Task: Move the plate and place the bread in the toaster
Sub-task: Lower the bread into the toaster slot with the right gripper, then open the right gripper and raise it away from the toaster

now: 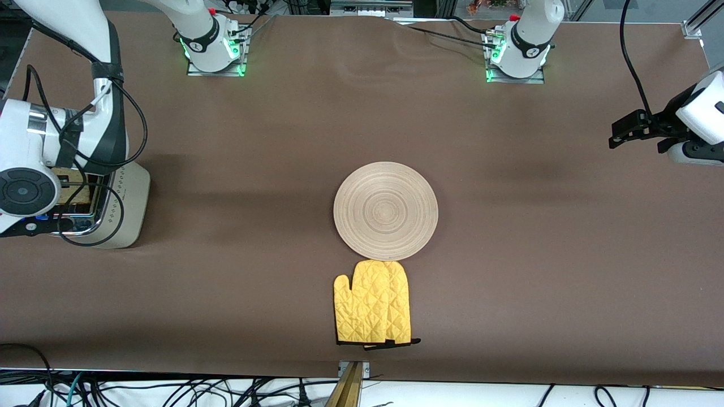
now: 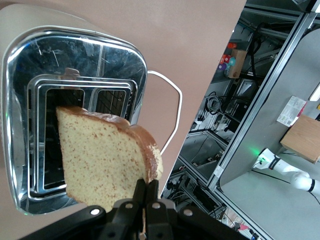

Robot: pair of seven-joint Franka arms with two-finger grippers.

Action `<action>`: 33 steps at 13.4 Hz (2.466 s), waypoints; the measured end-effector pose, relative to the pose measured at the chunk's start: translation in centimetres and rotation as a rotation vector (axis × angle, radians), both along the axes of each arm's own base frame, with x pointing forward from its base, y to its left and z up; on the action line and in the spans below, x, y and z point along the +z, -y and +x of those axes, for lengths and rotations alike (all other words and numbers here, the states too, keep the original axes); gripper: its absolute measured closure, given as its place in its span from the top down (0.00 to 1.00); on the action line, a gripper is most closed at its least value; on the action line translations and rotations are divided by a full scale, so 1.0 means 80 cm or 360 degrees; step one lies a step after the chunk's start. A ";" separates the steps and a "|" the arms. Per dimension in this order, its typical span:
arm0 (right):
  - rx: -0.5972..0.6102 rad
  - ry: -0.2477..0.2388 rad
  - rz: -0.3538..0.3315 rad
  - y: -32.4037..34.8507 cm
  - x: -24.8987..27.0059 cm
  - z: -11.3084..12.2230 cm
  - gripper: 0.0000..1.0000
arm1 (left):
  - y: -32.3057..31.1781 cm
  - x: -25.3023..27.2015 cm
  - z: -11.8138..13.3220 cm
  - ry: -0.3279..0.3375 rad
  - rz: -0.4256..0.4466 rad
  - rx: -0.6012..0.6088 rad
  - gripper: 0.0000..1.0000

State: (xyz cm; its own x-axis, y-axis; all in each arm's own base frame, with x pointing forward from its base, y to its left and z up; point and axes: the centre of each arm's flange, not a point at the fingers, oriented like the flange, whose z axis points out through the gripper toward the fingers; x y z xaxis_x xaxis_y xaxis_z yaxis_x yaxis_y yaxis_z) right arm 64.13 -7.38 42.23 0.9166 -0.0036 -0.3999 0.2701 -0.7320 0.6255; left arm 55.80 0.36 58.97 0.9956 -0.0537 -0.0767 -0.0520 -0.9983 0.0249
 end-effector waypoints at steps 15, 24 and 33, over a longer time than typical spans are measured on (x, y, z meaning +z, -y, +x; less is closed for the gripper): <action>-0.0019 0.0093 -0.0020 -0.036 -0.029 0.015 0.52 | 0.000 0.000 0.000 0.0000 0.0000 0.0000 1.00; 0.0059 0.0298 0.0354 -0.081 0.080 0.005 1.00 | 0.000 0.000 0.000 0.0001 0.0000 -0.0001 1.00; -0.0036 0.0276 0.1097 -0.116 0.153 -0.046 1.00 | 0.001 0.001 0.000 0.0002 0.0000 -0.0003 1.00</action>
